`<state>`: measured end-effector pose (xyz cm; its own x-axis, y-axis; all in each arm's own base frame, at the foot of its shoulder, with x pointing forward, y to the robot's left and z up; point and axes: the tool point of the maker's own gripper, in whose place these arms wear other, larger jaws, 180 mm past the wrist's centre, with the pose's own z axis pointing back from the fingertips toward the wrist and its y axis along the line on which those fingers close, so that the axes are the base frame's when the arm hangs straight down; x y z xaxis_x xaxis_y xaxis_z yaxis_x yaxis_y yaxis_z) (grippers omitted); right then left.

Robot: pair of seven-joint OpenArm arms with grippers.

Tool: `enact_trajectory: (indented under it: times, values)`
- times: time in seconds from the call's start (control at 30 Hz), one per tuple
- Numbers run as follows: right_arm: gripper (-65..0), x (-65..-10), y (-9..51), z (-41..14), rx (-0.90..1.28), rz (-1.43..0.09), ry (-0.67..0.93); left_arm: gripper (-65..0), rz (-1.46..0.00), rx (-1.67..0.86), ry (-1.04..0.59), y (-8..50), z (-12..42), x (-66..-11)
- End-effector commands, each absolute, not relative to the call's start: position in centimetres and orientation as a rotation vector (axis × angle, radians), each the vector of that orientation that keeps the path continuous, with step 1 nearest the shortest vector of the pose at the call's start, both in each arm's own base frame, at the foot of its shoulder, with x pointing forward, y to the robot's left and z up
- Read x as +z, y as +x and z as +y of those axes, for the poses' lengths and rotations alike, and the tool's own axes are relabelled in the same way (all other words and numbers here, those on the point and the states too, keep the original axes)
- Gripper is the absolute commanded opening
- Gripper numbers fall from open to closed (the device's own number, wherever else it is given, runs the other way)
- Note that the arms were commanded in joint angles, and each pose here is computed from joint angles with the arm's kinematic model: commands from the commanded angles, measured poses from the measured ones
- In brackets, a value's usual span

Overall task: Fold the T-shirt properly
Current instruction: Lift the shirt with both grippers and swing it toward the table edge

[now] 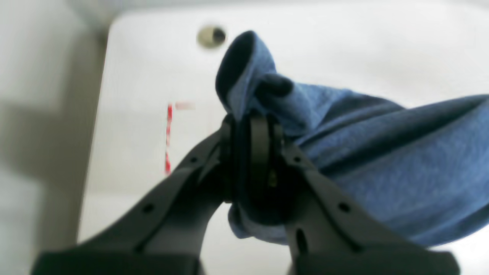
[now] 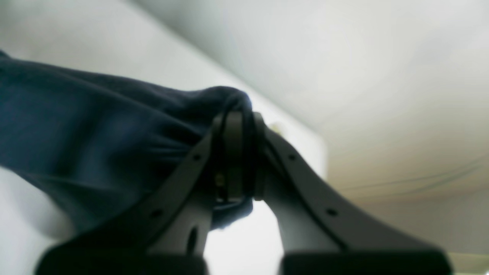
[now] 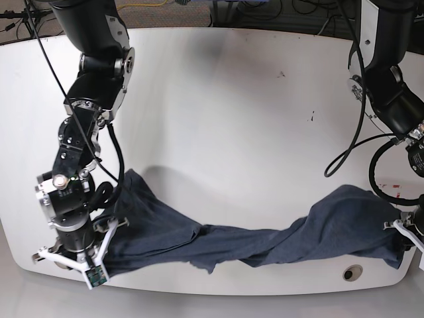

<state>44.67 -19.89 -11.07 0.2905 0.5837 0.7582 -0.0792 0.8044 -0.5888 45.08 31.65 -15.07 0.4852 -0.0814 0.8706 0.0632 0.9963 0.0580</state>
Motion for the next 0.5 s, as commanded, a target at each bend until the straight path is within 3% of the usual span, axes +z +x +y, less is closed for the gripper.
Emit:
enact_trajectory:
  times: [0.0,0.47]
  values:
    - [-65.0,-7.7,44.3,-20.7,0.433,-1.268,-0.555,-62.1,-1.126,-0.067,0.061,45.4,33.5,-11.9]
    - [-65.0,-10.7,43.1,-21.3,0.428,-1.207,-0.544,-62.1,-1.029,0.013,-0.015,44.7,34.8,-16.7]
